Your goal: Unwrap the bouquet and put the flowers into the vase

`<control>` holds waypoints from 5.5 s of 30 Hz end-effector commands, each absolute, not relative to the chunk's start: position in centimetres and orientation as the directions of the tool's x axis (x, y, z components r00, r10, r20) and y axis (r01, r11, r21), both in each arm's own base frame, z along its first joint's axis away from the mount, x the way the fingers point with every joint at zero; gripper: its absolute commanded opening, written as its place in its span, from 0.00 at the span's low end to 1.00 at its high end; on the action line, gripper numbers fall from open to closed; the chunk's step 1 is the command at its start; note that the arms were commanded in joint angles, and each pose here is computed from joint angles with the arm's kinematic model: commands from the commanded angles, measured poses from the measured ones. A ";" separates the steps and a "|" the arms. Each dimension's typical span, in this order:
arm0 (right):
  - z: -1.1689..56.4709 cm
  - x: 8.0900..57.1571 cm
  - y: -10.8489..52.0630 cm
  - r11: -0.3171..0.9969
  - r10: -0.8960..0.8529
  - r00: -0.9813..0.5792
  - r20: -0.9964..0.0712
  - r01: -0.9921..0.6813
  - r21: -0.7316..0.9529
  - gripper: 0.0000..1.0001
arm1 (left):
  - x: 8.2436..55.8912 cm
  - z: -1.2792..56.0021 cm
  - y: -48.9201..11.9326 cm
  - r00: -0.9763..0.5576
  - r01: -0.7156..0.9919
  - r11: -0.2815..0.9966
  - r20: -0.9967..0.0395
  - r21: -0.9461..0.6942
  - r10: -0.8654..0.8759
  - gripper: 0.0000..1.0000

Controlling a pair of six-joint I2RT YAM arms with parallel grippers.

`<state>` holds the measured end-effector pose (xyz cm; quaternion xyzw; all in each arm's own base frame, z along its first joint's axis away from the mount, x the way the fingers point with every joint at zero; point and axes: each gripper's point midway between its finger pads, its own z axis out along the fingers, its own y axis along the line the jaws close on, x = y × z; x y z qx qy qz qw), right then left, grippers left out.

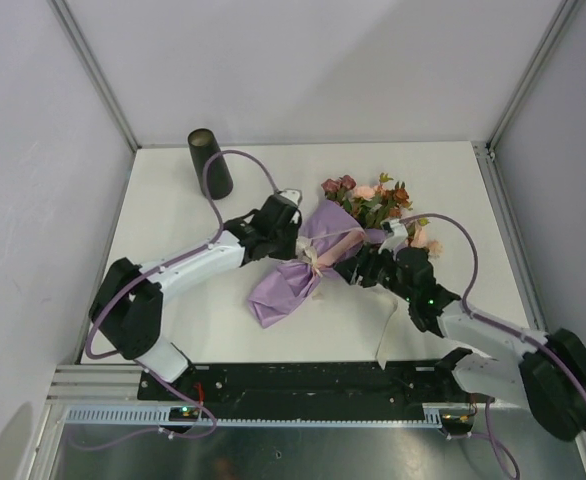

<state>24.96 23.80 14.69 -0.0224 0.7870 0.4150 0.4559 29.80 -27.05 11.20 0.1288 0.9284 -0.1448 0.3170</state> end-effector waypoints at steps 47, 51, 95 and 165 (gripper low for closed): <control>10.5 27.9 29.8 0.757 -0.144 -0.533 -0.834 -0.602 0.253 0.36 | 23.7 7.4 -15.6 -0.873 -0.035 0.974 -0.467 -0.224 -0.139 0.72; 9.6 28.1 30.1 0.752 -0.159 -0.535 -0.829 -0.610 0.249 0.36 | 23.3 6.5 -16.1 -0.888 -0.024 0.972 -0.441 -0.234 -0.128 0.68; 10.1 27.8 31.4 0.683 -0.104 -0.599 -0.794 -0.623 0.381 0.10 | 22.7 5.4 -16.7 -0.879 -0.032 0.974 -0.457 -0.225 -0.135 0.00; 11.8 27.6 31.9 0.611 -0.083 -0.635 -0.768 -0.641 0.464 0.13 | 22.3 6.2 -16.2 -0.854 -0.047 0.986 -0.506 -0.159 -0.122 0.00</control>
